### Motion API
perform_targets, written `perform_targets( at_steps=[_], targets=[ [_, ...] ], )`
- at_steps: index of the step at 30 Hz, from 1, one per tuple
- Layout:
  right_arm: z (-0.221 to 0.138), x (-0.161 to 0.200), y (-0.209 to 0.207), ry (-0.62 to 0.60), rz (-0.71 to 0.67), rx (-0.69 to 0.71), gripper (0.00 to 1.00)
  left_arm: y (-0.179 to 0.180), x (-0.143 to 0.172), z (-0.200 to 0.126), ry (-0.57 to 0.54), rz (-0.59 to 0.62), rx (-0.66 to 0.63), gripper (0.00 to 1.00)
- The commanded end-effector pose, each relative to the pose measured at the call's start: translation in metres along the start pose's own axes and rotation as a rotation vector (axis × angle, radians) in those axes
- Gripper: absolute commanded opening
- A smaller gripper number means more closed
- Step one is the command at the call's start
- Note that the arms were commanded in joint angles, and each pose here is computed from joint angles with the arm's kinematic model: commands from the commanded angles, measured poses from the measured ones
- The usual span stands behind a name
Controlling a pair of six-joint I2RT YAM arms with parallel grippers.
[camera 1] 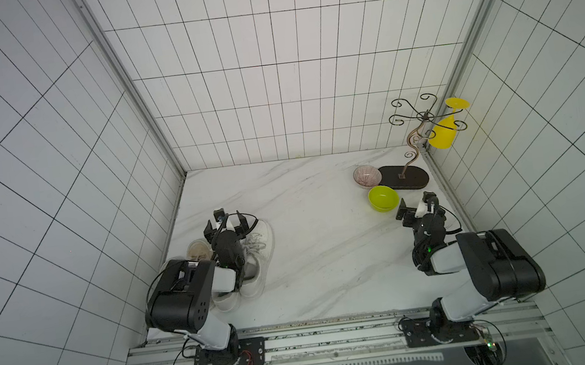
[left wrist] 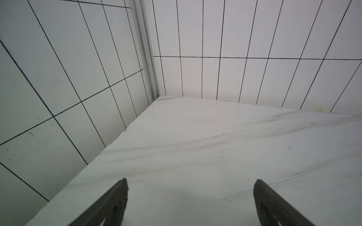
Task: Remove the insole from the shoe
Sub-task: Move the shoe to the center of the board.
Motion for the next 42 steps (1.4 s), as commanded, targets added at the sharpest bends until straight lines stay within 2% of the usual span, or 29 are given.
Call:
perform_targets(
  at_steps=[1,30,33,36,40,42],
  targets=[
    [0.0,-0.004,-0.001,-0.026,0.002,-0.008,1.0,-0.001,0.001,-0.001,-0.008,0.011,0.003,0.98],
    [0.0,-0.004,-0.001,-0.028,0.002,-0.009,0.99,-0.001,-0.001,-0.002,-0.021,0.02,0.011,0.98],
    [-0.001,-0.011,0.004,-0.034,-0.017,-0.026,0.99,-0.002,-0.015,-0.003,-0.011,0.043,-0.005,0.98],
    [-0.006,-0.027,0.019,-0.034,-0.075,-0.035,1.0,-0.011,-0.044,-0.005,0.032,0.112,0.022,0.96],
    [-0.02,-0.049,0.033,-0.076,-0.056,-0.046,0.99,-0.002,-0.078,-0.012,-0.01,0.011,-0.044,0.97],
    [-0.025,-0.065,0.043,-0.084,-0.002,-0.084,1.0,0.005,-0.095,-0.017,-0.015,-0.088,-0.082,0.98]
  ],
)
Point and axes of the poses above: each gripper's point midway between its finger pads, its own z axis out along the fingers, its own y axis along the line the jaws close on, x = y × z, the point moved 10 cm from there along -z, back along the fingers, and after that the axes turned 11 degrees about z, right-handed, at the moved point
